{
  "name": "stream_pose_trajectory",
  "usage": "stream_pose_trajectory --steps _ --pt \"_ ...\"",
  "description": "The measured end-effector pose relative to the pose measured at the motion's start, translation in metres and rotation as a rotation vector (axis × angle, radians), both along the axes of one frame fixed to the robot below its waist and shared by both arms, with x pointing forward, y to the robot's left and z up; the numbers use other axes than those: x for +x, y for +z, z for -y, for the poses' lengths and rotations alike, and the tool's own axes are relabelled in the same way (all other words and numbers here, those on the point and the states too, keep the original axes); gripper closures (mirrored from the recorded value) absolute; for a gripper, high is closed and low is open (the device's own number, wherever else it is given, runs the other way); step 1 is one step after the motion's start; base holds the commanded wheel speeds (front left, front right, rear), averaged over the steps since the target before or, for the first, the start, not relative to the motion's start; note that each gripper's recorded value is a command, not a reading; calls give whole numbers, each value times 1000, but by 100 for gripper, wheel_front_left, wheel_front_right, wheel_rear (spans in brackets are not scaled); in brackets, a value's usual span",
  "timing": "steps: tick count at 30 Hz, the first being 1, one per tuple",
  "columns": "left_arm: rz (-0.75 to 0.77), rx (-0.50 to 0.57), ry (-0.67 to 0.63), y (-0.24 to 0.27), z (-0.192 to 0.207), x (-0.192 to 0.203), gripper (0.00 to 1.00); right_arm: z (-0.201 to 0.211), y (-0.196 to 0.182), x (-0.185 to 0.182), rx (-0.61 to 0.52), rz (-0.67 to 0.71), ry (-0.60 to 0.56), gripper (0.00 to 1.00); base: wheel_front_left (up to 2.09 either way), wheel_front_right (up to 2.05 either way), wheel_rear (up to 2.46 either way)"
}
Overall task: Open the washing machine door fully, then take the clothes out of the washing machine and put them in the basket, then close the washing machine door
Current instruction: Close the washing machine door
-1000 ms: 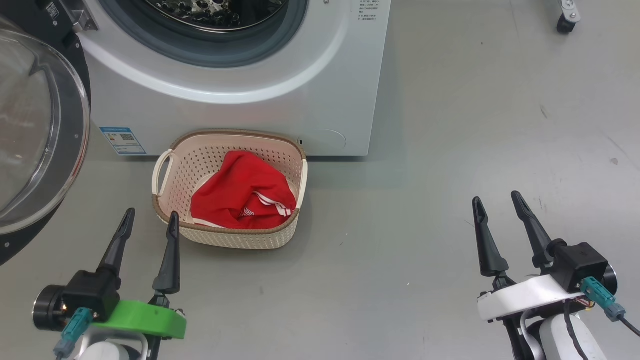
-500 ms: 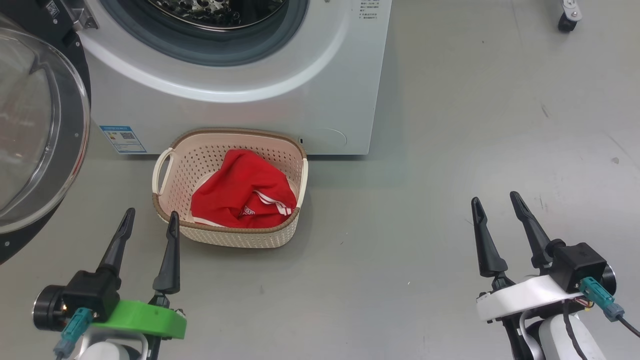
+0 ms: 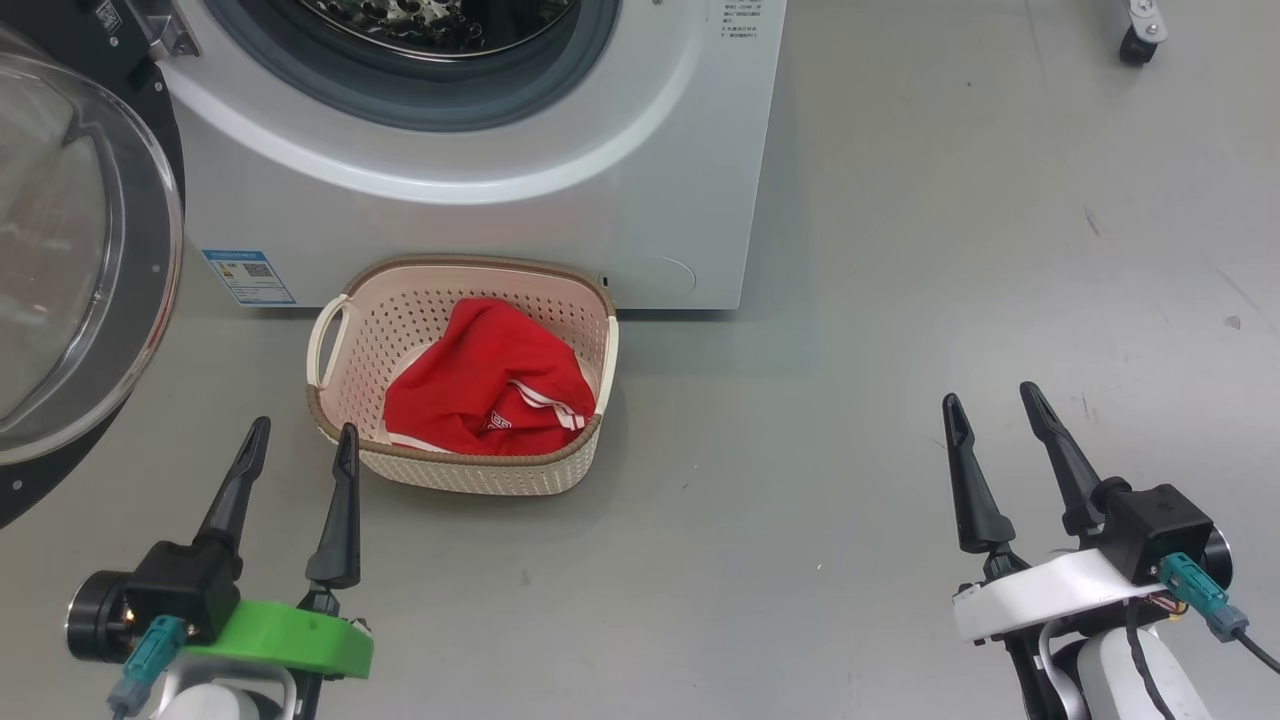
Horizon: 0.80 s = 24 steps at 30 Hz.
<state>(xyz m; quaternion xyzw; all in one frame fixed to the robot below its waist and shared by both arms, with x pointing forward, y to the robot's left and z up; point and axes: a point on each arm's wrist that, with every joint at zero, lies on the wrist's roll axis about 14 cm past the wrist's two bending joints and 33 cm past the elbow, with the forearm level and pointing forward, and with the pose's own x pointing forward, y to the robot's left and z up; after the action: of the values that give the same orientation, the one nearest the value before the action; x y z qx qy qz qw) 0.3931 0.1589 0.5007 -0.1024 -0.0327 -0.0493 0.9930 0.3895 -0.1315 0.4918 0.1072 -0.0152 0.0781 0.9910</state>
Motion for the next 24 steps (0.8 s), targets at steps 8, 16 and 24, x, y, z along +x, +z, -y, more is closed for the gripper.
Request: stream_pose_trajectory --steps 8,16,24 --pt "-8 0 -9 -2 3 -2 0 -2 -1 3 1 0 5 0 0 0 0" --pt "-26 3 24 -7 -8 -8 0 -22 -8 12 6 -18 65 0 0 0 0" --pt "-42 -2 163 -9 -47 -22 0 -66 -16 18 -6 -28 212 0 0 0 0"
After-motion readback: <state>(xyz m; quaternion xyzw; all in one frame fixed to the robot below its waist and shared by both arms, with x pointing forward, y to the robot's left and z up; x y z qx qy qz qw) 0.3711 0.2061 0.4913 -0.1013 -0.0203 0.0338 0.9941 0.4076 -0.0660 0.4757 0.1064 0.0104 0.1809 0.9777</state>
